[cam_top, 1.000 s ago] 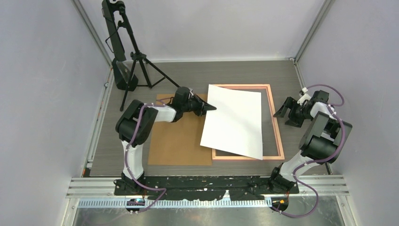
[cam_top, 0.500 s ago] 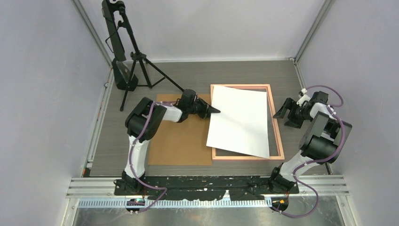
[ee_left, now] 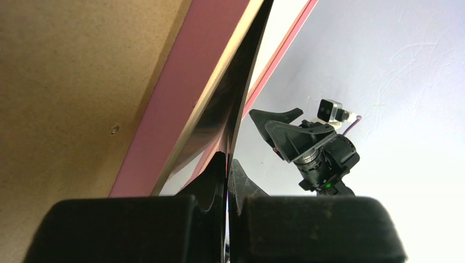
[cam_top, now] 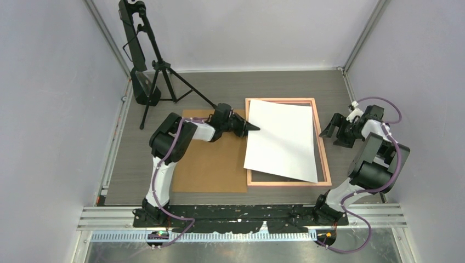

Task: Put the photo into the frame

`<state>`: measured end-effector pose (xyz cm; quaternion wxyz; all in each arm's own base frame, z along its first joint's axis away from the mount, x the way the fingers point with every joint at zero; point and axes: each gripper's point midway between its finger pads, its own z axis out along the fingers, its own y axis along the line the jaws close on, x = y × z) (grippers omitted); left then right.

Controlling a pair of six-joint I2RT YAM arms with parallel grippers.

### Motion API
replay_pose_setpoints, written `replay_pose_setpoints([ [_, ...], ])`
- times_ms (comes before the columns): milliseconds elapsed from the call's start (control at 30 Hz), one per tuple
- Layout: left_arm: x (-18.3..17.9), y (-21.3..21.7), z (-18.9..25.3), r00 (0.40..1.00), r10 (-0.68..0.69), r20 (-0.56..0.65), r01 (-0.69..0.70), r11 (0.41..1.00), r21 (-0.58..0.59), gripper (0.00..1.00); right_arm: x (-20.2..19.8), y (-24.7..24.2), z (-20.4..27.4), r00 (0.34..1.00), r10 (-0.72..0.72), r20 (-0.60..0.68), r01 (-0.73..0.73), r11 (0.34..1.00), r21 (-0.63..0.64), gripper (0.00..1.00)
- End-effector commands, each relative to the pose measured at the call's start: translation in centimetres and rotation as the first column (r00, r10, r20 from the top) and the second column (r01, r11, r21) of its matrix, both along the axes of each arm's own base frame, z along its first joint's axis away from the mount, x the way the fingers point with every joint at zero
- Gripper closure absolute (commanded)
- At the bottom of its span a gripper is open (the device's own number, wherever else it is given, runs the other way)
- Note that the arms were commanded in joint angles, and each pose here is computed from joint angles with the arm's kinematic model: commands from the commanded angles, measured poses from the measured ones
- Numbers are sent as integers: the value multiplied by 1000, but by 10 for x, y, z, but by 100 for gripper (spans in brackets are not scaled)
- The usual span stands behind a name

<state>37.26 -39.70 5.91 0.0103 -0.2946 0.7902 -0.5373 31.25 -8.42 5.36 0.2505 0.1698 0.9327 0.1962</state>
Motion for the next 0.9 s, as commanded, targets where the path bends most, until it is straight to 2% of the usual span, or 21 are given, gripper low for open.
replay_pose_setpoints([
  [0, 7, -5, 16, 999, 5, 53, -3, 999, -34, 100, 8, -5, 18, 998, 17, 54, -14, 999, -47, 16],
  [367, -3, 14, 18, 998, 47, 42, -46, 998, -42, 100, 8, 2, 17, 998, 37, 59, -35, 999, -37, 16],
  [633, 3, 25, 34, 995, 83, 52, -79, 994, -81, 100, 2, 29, 33, 967, 207, 146, -203, 978, -43, 16],
  [733, 0, 25, 33, 996, 78, 49, -74, 994, -81, 99, -1, 41, 36, 941, 295, 164, -284, 955, -85, 16],
  [800, -3, 24, 31, 996, 73, 44, -69, 994, -79, 92, -3, 48, 35, 929, 335, 156, -318, 940, -125, 16],
  [867, -3, 24, 32, 996, 71, 47, -67, 995, -79, 95, -4, 48, 32, 928, 349, 132, -325, 930, -173, 16],
])
